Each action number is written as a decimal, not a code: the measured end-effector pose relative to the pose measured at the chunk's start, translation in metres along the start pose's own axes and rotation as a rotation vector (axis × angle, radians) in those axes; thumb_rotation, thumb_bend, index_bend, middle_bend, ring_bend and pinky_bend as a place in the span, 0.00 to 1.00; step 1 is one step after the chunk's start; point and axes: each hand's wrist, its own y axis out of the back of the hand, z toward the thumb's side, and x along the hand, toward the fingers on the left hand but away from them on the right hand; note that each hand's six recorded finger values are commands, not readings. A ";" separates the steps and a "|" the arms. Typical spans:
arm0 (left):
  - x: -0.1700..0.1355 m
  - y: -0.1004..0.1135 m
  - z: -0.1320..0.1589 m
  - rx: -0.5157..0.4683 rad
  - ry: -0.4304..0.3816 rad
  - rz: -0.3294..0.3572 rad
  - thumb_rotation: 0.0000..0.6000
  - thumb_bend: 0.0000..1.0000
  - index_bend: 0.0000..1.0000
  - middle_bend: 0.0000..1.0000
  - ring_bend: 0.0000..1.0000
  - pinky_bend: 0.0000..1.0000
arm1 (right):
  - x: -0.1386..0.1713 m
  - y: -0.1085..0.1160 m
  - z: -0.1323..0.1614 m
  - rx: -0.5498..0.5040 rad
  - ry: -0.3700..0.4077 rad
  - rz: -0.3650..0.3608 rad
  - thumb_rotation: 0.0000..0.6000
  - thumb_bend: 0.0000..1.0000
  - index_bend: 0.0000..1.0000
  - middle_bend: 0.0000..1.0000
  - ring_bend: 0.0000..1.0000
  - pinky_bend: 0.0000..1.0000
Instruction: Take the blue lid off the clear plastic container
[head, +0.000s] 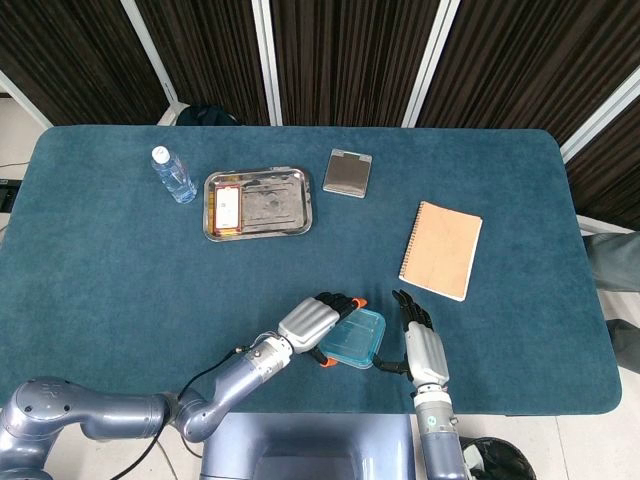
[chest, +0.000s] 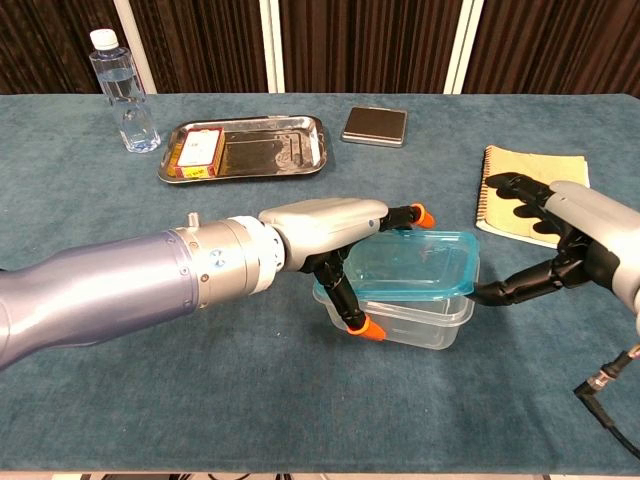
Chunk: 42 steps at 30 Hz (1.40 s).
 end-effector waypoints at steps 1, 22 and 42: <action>0.000 0.000 0.000 0.002 0.000 -0.002 1.00 0.08 0.05 0.12 0.09 0.36 | 0.000 0.000 0.000 -0.001 0.008 -0.004 1.00 0.31 0.00 0.00 0.00 0.00; -0.003 0.010 -0.002 0.026 0.010 -0.027 1.00 0.00 0.00 0.00 0.00 0.21 | 0.002 -0.003 0.000 -0.004 0.075 -0.012 1.00 0.31 0.02 0.00 0.00 0.00; -0.009 0.020 0.001 0.041 -0.027 -0.055 1.00 0.00 0.00 0.00 0.00 0.20 | -0.001 -0.001 -0.004 -0.011 0.088 -0.027 1.00 0.31 0.29 0.01 0.00 0.00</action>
